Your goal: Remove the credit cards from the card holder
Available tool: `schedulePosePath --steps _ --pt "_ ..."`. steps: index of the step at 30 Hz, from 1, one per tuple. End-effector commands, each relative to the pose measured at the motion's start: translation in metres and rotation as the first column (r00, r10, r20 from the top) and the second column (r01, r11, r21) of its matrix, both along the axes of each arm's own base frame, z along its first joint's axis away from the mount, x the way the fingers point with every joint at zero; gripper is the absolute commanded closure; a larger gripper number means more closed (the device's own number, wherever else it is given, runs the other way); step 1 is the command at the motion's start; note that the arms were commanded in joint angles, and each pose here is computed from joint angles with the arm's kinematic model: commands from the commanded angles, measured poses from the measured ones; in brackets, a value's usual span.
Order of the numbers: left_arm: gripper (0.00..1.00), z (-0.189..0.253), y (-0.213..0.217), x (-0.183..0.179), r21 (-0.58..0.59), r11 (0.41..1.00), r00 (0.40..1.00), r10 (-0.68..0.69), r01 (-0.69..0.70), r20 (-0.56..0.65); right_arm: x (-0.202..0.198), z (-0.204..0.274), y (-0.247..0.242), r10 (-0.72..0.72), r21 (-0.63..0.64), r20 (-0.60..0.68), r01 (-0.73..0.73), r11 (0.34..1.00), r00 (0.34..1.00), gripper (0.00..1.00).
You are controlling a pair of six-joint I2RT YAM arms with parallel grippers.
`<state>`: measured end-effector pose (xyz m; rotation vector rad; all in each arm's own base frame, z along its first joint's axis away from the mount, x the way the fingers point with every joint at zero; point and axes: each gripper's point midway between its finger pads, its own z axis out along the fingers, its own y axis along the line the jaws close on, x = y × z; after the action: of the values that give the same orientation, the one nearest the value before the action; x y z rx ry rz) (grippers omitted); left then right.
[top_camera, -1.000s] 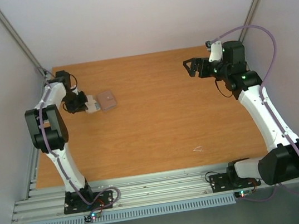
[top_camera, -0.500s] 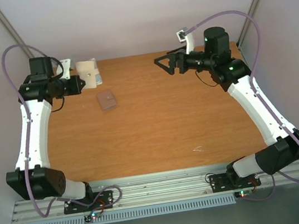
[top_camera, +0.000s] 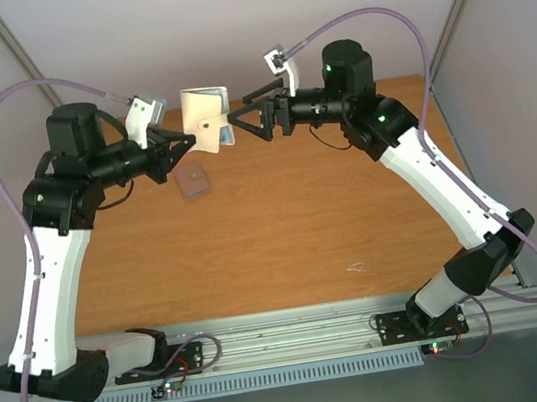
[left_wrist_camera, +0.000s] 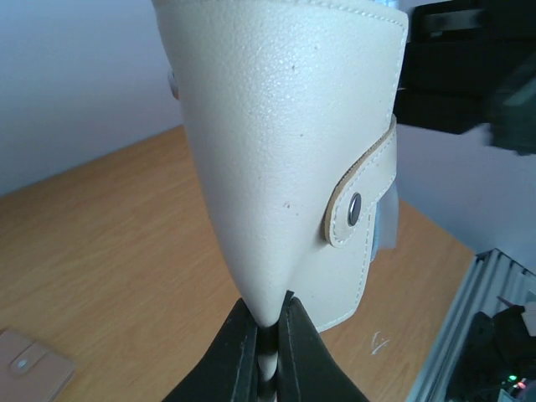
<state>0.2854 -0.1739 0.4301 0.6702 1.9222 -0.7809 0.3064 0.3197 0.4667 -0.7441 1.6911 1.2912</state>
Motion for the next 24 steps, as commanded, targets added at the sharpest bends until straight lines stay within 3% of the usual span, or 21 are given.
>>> schedulePosePath --steps 1,3,8,12,13,14,16,17,21,22,24 --pt "1.00 0.025 -0.013 -0.018 -0.077 0.995 0.994 -0.048 0.056 0.096 -0.014 0.023 0.009 0.065 0.057 -0.018 -0.064 0.996 0.998 0.02" --pt "1.00 0.025 -0.015 -0.027 -0.083 0.994 0.991 -0.063 0.073 0.118 -0.024 0.028 0.015 0.093 0.067 0.003 -0.093 0.993 0.996 0.07" --pt "1.00 0.029 -0.021 -0.038 -0.119 0.989 0.989 -0.076 0.091 0.123 -0.040 0.029 0.027 0.156 0.072 0.003 -0.156 0.985 0.988 0.37" --pt "1.00 0.025 -0.023 -0.037 -0.115 0.990 0.991 -0.070 0.083 0.117 -0.051 0.032 0.031 0.157 0.053 0.047 -0.159 0.986 0.986 0.35" --pt "1.00 0.024 -0.023 -0.037 -0.116 0.990 0.991 -0.072 0.085 0.112 -0.050 0.029 0.033 0.146 0.043 0.052 -0.148 0.988 0.988 0.39" --pt "1.00 0.021 -0.025 -0.038 -0.114 0.989 0.991 -0.080 0.092 0.106 -0.049 0.027 0.034 0.139 0.037 0.054 -0.141 0.989 0.989 0.48" --pt "1.00 0.015 -0.025 -0.038 -0.106 0.990 0.991 -0.085 0.096 0.103 -0.046 0.026 0.035 0.128 0.034 0.054 -0.130 0.991 0.990 0.82" --pt "1.00 0.011 -0.025 -0.036 -0.098 0.991 0.992 -0.082 0.092 0.097 -0.045 0.026 0.035 0.121 0.033 0.058 -0.123 0.992 0.991 0.94" --pt "0.99 0.005 -0.027 -0.042 -0.094 0.988 0.990 -0.111 0.120 0.092 -0.052 0.030 0.029 0.123 0.025 0.106 -0.126 0.992 0.987 0.99" --pt "0.87 0.005 -0.030 -0.050 -0.104 0.981 0.985 -0.152 0.161 0.083 -0.055 0.031 0.026 0.124 0.018 0.124 -0.128 0.992 0.984 0.99" --pt "0.44 0.004 -0.034 -0.064 -0.125 0.967 0.974 -0.214 0.221 0.070 -0.064 0.033 0.017 0.144 -0.005 0.171 -0.146 0.989 0.975 0.99"
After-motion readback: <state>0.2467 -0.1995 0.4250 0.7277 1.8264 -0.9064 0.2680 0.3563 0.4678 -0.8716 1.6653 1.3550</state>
